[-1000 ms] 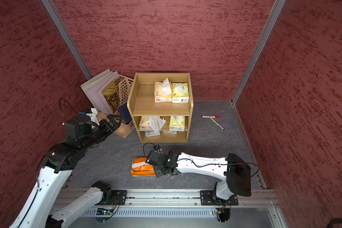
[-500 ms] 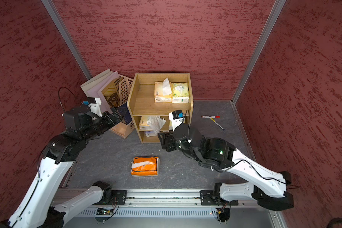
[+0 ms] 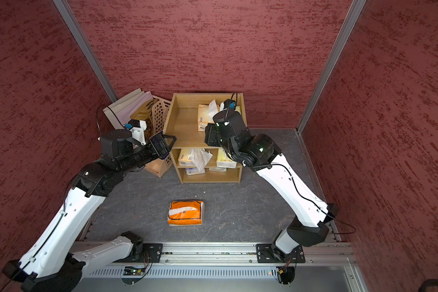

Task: Remove the tissue boxes from the shelf
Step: Pick up a box of tissues from the shelf, then place the box of tissues at the center of the board.

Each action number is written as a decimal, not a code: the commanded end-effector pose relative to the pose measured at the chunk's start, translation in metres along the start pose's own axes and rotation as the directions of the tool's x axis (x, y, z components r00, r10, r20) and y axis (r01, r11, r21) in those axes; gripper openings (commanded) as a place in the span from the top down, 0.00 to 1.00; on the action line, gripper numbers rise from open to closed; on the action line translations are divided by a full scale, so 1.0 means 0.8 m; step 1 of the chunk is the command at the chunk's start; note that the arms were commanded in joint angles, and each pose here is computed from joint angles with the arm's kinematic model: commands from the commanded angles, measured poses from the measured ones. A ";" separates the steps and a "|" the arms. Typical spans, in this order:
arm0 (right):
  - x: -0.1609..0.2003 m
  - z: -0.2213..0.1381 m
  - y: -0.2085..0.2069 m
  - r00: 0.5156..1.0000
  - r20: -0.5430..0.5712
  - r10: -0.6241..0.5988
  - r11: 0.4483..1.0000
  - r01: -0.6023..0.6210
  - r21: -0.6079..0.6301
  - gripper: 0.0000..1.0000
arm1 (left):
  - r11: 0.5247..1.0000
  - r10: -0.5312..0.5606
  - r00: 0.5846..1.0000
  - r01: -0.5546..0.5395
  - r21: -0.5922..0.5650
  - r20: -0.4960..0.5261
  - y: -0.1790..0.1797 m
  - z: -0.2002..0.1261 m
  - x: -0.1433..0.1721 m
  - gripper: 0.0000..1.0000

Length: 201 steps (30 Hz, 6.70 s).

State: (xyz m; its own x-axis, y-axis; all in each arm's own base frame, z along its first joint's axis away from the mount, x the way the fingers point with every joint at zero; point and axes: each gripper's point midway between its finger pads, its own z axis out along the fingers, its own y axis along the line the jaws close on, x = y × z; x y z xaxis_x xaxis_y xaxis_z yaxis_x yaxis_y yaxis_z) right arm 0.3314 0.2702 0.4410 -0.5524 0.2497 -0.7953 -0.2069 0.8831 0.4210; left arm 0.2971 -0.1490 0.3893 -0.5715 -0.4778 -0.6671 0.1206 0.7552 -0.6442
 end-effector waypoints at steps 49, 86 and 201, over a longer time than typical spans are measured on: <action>0.011 0.135 0.053 0.980 -0.067 -0.185 0.978 0.178 -0.105 1.00 | 0.988 0.151 0.985 -0.149 -0.031 0.080 -0.003 -0.025 -0.022 0.00; 0.036 0.061 0.044 0.987 -0.128 -0.095 0.968 0.062 -0.243 0.51 | 0.986 0.158 0.984 -0.153 -0.064 0.087 0.009 -0.043 -0.016 0.00; 0.366 -0.070 -0.176 0.784 -0.605 -0.141 0.981 0.030 -0.189 1.00 | 0.966 -0.243 0.964 0.230 -0.123 -0.107 0.042 -0.131 0.081 0.00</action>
State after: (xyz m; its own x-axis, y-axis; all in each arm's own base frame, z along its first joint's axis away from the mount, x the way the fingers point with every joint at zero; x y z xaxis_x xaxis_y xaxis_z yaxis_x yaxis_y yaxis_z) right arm 0.1374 0.1894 0.1665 -0.9026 -0.1963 -0.3831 -0.3754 0.7945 0.4773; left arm 0.1897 -0.1070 0.3750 -0.6391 -0.5847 -0.4996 -0.0678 0.6900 -0.7207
